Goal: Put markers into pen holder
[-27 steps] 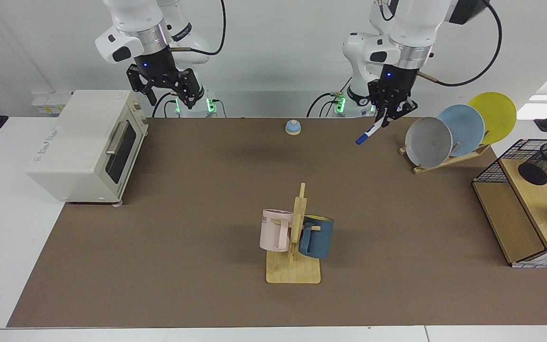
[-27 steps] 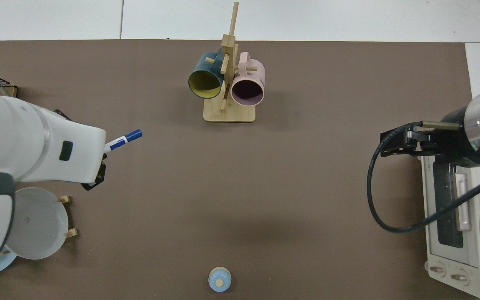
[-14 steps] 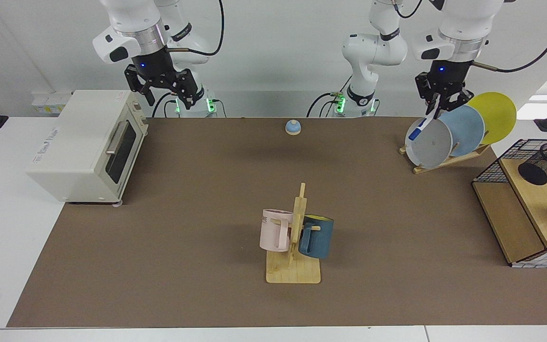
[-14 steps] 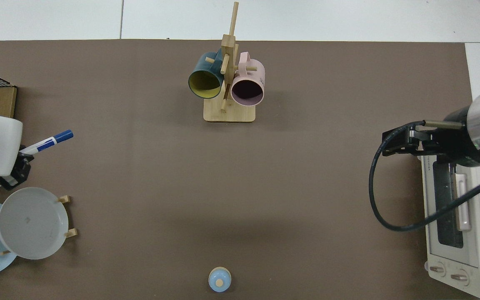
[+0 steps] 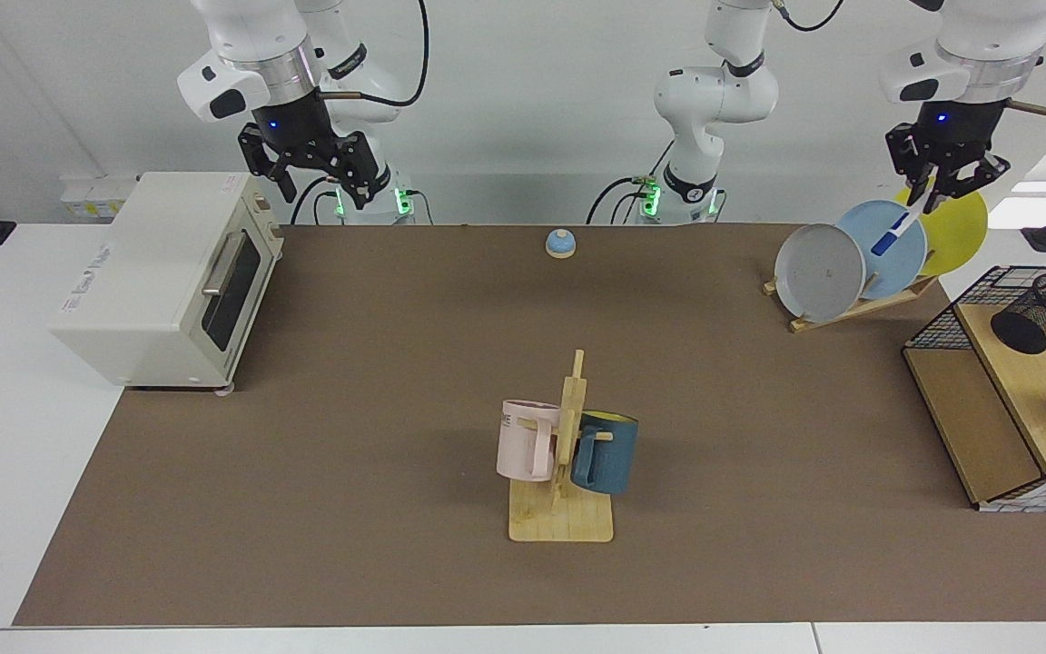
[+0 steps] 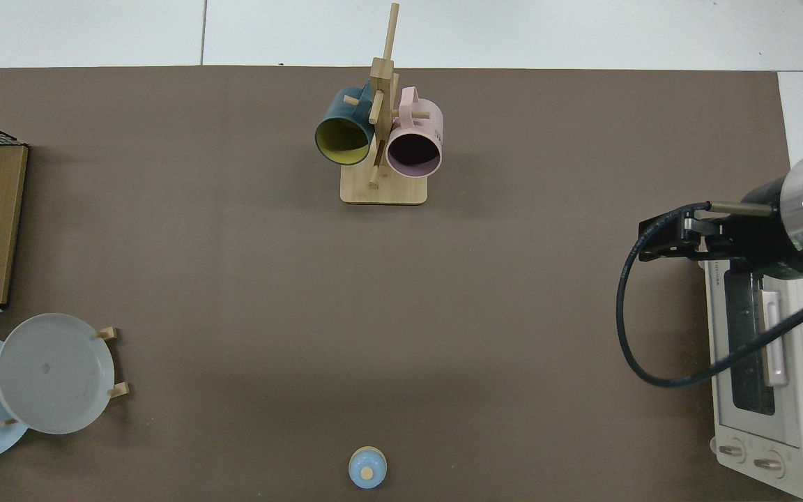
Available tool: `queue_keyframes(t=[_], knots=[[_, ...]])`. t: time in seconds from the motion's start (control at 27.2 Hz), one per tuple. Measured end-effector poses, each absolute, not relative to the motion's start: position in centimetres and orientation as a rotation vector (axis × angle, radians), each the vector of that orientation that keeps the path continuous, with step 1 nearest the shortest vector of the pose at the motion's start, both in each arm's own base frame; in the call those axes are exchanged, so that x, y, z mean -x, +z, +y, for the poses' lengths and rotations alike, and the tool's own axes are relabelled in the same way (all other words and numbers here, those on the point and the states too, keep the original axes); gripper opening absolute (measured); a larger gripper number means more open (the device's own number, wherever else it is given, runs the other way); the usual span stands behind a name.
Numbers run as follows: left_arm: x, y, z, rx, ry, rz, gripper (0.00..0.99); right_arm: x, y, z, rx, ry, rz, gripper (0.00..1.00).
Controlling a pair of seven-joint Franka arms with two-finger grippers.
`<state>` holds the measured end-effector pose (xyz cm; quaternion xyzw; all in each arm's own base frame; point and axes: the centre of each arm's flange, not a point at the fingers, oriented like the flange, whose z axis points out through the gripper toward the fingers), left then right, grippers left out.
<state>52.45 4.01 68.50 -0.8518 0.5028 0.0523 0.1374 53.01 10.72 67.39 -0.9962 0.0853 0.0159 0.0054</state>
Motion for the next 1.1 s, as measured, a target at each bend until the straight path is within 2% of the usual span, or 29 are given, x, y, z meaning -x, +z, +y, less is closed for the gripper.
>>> queue_keyframes(t=[0.18,0.55,0.73,1.1], knots=[[-52.6,69.0,6.2,2.358,0.213,1.502,0.181,-52.9,67.4,11.2,3.120,0.050,0.252,1.00],[-53.0,70.2,14.4,2.167,0.209,1.636,0.181,-52.3,67.4,13.9,3.126,0.051,0.174,1.00],[-53.2,70.7,15.6,2.053,0.256,1.678,0.181,-52.3,67.4,13.8,3.126,0.051,0.176,1.00],[-54.6,70.2,19.8,1.800,0.438,1.721,0.181,-52.6,67.4,12.6,3.124,0.051,0.212,1.00]])
